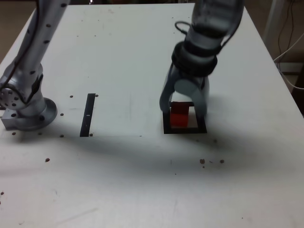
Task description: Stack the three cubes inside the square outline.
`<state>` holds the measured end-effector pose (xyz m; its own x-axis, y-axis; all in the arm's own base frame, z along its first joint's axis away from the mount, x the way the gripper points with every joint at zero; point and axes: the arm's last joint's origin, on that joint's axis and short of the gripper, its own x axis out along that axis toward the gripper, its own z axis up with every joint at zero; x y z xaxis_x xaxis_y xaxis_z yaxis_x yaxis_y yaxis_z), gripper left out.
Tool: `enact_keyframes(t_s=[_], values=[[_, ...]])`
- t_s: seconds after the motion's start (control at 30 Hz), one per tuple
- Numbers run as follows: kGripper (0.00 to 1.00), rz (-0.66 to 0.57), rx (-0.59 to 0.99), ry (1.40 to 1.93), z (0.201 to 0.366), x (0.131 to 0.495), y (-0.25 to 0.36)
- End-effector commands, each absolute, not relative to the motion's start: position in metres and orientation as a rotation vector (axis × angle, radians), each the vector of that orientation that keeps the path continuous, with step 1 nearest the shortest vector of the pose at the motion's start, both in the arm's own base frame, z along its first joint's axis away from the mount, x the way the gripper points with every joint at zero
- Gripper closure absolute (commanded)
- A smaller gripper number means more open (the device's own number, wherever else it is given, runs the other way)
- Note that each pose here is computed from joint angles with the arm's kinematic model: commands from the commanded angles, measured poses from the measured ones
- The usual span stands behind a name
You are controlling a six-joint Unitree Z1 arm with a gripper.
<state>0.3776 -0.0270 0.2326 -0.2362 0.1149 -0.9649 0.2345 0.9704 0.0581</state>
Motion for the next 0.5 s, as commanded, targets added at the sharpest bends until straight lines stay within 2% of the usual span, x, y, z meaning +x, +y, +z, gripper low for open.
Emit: enact_keyframes(t_s=[0.0,0.23,0.37,0.47], values=[[0.0,-0.095,0.269,1.774,0.253,0.37,-0.022],[0.0,-0.062,0.32,1.674,0.298,0.354,0.009],[0.0,-0.066,0.398,1.621,0.316,0.356,0.03],[0.0,-0.092,0.429,1.607,0.322,0.36,0.048]])
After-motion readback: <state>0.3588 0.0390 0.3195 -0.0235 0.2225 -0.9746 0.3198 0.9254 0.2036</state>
